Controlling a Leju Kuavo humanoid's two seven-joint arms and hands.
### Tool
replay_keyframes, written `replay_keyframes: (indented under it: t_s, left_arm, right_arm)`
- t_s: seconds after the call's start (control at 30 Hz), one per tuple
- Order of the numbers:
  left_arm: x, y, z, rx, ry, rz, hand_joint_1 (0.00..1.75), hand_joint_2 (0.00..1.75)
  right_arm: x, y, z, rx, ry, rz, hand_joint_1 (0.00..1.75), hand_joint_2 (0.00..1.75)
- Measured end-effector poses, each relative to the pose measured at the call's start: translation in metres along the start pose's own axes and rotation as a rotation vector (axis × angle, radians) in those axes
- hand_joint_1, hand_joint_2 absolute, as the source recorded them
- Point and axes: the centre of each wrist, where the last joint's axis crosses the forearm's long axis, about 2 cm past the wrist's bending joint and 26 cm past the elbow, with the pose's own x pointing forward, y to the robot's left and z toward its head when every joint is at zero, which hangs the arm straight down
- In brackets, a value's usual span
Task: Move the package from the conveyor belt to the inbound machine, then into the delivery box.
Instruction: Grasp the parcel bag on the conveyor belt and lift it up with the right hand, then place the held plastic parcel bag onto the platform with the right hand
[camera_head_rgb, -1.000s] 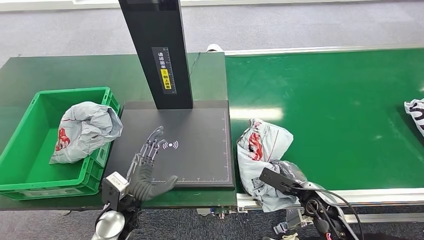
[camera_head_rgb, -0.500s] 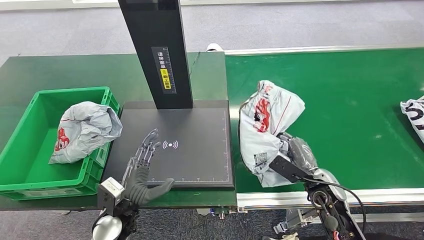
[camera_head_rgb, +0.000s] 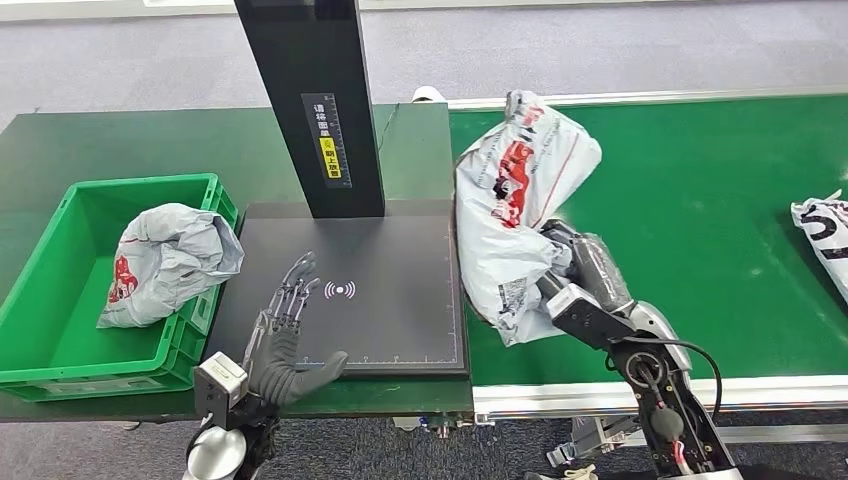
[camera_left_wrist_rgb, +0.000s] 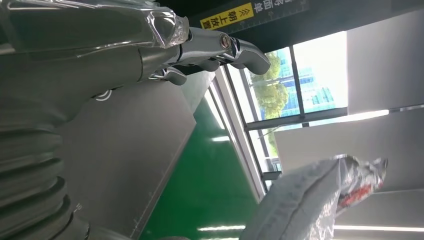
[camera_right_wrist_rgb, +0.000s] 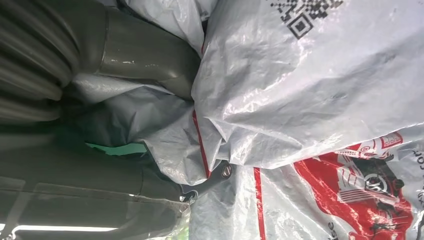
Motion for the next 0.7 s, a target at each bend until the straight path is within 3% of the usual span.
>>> replay_keyframes:
  t_s: [0.17,0.3,0.7]
  left_arm:
    - [-0.002,0.002,-0.009,-0.014,-0.024,0.016,0.0,1.75]
    - [-0.001,0.004,-0.017,-0.039,-0.027,0.031,0.0,1.75]
    - [0.0,0.008,-0.024,-0.057,-0.019,0.026,0.0,1.75]
  right_arm:
    - [0.018,0.029,-0.036,0.116,-0.056,0.029,1.75,1.75]
    - [0.019,0.047,-0.055,0.201,-0.048,0.045,1.75,1.75]
    - [0.019,0.087,-0.067,0.386,-0.029,0.008,1.75,1.75]
